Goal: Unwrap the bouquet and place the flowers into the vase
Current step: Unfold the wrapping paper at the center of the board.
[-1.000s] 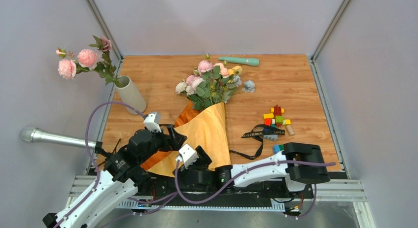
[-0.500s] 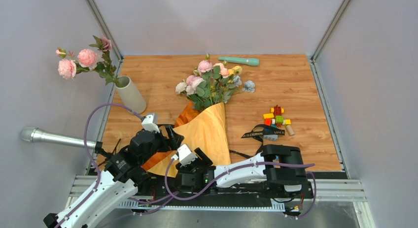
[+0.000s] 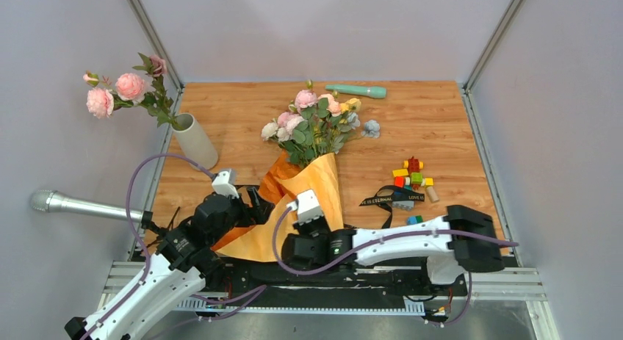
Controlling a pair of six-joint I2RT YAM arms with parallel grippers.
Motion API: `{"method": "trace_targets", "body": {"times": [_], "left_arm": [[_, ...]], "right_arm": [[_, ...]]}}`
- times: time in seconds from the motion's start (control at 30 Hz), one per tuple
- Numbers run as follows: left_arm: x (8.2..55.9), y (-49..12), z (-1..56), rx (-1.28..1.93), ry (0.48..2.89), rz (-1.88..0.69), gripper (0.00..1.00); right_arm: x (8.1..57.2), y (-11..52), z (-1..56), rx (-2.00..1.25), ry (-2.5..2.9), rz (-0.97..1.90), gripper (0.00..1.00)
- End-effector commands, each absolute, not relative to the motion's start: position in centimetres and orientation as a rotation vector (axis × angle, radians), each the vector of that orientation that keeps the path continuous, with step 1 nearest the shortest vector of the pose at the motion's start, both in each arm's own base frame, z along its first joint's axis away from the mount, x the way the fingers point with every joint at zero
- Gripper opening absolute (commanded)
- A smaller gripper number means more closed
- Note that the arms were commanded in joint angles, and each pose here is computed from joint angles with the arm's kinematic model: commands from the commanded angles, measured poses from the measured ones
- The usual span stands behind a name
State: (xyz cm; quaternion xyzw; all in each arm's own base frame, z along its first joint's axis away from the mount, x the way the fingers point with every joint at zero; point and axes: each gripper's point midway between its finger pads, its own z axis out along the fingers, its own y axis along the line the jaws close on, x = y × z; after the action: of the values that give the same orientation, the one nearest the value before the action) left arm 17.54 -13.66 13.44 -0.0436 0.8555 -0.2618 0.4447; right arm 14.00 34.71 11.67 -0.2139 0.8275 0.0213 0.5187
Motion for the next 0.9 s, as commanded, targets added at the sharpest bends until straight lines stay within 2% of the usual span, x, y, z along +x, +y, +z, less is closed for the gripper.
{"method": "trace_targets", "body": {"times": [0.0,0.27,0.4,0.53,0.73,0.87], "left_arm": [[17.9,-14.0,14.2,-0.099,2.099,-0.66,1.0],[17.8,-15.5,12.9,-0.017,2.143,-0.698,1.0],[17.7,-16.0,12.4,0.02,2.169,-0.704,1.0],[17.7,-16.4,12.0,0.039,2.184,-0.713,1.0],[17.7,-16.9,11.5,0.06,2.203,-0.725,1.0],[17.7,-17.4,11.7,0.088,2.199,-0.746,1.0]], "right_arm": [[15.7,30.0,14.0,-0.266,1.991,0.124,0.0],[17.6,18.7,8.6,0.194,2.055,0.152,0.0],[17.9,15.1,7.1,0.3,2.073,0.129,0.02],[17.9,13.4,7.2,0.33,2.068,0.12,0.22],[17.8,12.2,9.3,0.329,2.05,0.112,0.74],[17.7,12.8,12.4,0.23,2.057,0.153,0.9]]}}
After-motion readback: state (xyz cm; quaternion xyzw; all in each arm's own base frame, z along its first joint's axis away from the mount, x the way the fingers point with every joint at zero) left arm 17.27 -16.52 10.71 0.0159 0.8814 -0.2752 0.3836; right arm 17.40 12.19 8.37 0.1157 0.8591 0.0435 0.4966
